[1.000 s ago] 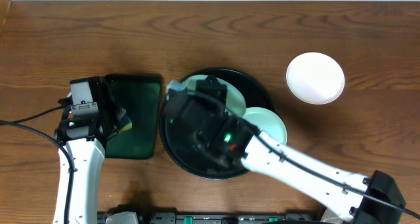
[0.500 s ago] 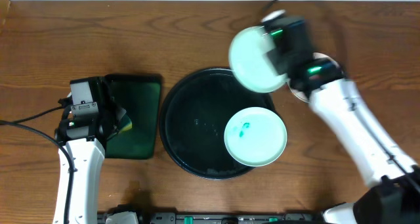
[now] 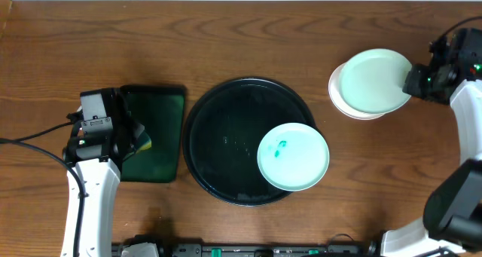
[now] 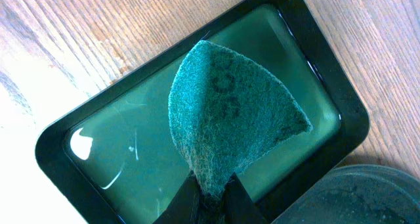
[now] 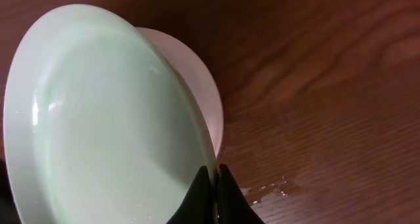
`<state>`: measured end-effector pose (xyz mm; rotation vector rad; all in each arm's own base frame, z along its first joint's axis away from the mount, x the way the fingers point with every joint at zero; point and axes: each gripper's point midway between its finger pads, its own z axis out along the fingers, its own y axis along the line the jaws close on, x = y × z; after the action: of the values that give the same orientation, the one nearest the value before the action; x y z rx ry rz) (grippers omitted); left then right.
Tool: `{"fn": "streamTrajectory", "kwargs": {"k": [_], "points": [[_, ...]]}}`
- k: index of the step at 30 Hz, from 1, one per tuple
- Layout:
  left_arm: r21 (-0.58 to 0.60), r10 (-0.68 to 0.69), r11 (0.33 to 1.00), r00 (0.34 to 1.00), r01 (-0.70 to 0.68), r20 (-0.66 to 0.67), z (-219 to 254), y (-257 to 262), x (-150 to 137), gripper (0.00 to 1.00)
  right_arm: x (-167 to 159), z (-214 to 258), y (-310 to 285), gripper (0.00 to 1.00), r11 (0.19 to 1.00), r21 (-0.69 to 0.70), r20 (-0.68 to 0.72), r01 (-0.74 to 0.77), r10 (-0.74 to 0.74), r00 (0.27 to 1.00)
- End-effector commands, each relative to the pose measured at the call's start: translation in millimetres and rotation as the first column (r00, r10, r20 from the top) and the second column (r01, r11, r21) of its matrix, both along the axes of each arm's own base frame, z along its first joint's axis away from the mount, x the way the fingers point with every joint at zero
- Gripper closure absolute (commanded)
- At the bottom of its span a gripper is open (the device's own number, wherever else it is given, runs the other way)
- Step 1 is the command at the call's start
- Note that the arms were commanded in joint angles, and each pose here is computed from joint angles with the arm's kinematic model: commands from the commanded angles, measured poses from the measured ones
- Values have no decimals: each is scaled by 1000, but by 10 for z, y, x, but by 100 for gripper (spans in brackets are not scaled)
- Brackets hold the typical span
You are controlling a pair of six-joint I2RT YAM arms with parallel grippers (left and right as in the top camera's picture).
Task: Clean dirty plates on tray and stack at the side
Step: 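Lift the plate with the right gripper and stack it on the side plate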
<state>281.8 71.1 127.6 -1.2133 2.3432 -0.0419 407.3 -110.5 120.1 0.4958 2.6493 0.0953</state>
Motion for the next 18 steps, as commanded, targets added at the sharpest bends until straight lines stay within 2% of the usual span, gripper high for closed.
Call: {"fn": "streamTrajectory", "kwargs": {"k": [1, 3, 5, 6, 8, 11, 12, 14, 16, 18], "points": [[11, -5, 1000, 1000, 5, -1, 2, 20, -9, 93, 52, -93, 54, 95, 998, 65, -5, 17, -17, 1000], [11, -5, 1000, 1000, 5, 0, 2, 20, -7, 93, 93, -183, 54, 89, 997, 76, -12, 23, -22, 1000], [11, -5, 1000, 1000, 5, 1, 3, 21, -5, 93, 135, -246, 84, 91, 996, 91, -12, 15, -14, 1000], [11, -5, 1000, 1000, 5, 1, 3, 21, -5, 93, 158, -268, 116, 87, 994, 106, -8, 6, -5, 1000], [11, -5, 1000, 1000, 5, 1, 3, 21, -5, 92, 204, -271, 239, 71, 987, 159, 10, -28, 26, 1000], [11, -5, 1000, 1000, 5, 1, 4, 21, -4, 93, 232, -178, 527, 72, 956, 266, 59, -123, 112, 992], [11, -5, 1000, 1000, 5, 1, 4, 20, -4, 93, 232, -119, 668, 69, 933, 318, 85, -169, 149, 985], [11, -5, 1000, 1000, 5, 1, 4, 21, -4, 93, 176, 11, 902, 59, 886, 401, 118, -232, 201, 972], [11, -5, 1000, 1000, 5, 0, 3, 20, -5, 93, 56, 97, 1040, 43, 872, 434, 91, -229, 210, 973], [11, -5, 1000, 1000, 5, 0, 3, 20, -5, 92, -83, 145, 1103, 37, 885, 422, 35, -195, 199, 979]]}}
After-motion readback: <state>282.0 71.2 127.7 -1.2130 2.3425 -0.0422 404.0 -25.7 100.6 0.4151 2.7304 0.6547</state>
